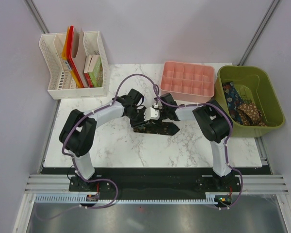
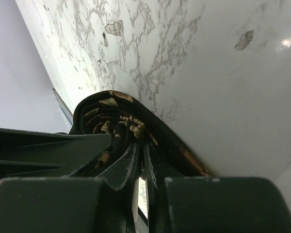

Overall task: Roll the ties
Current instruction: Roll the tie at the center of the board.

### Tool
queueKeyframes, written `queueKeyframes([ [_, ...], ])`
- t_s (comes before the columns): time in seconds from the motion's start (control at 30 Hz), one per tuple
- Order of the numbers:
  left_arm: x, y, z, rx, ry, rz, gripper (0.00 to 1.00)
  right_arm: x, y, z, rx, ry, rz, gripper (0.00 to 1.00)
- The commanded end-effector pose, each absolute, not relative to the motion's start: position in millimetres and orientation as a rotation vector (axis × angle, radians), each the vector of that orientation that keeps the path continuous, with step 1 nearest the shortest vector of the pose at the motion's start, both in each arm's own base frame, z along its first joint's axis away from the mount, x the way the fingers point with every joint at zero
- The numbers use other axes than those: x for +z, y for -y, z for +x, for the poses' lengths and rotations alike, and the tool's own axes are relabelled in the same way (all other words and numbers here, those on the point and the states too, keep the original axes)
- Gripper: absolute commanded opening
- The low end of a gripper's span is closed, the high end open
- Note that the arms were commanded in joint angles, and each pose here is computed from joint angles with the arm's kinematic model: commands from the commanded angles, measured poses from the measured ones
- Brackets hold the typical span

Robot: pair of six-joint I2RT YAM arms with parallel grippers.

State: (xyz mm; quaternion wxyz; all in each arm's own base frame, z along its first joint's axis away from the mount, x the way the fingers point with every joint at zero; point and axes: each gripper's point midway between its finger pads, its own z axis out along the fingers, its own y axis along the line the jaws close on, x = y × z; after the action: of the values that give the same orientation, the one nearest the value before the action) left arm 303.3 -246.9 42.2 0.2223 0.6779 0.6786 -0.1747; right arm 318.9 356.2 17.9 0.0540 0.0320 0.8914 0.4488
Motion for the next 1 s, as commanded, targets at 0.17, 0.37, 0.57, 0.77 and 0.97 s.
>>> queueKeyframes([
  [0.17,-25.7,218.4,281.9,-0.368,-2.125,2.002,0.34,15.2,-353.8,315.1,1.310,-2.758,0.097,0.22],
  [0.37,-33.3,212.8,279.9,-0.353,-2.145,2.039,0.32,31.4,-346.0,314.2,1.326,-2.746,0.074,0.29],
  [0.57,-34.9,213.8,279.7,-0.364,-2.156,2.041,0.32,55.3,-341.2,314.3,1.377,-2.691,0.055,0.36],
  [0.77,-36.4,214.2,278.9,-0.373,-2.158,2.047,0.32,66.6,-344.3,309.4,1.487,-2.629,0.102,0.44],
  [0.97,-35.4,214.3,278.5,-0.378,-2.151,2.058,0.32,75.8,-347.6,309.8,1.555,-2.565,0.117,0.45],
])
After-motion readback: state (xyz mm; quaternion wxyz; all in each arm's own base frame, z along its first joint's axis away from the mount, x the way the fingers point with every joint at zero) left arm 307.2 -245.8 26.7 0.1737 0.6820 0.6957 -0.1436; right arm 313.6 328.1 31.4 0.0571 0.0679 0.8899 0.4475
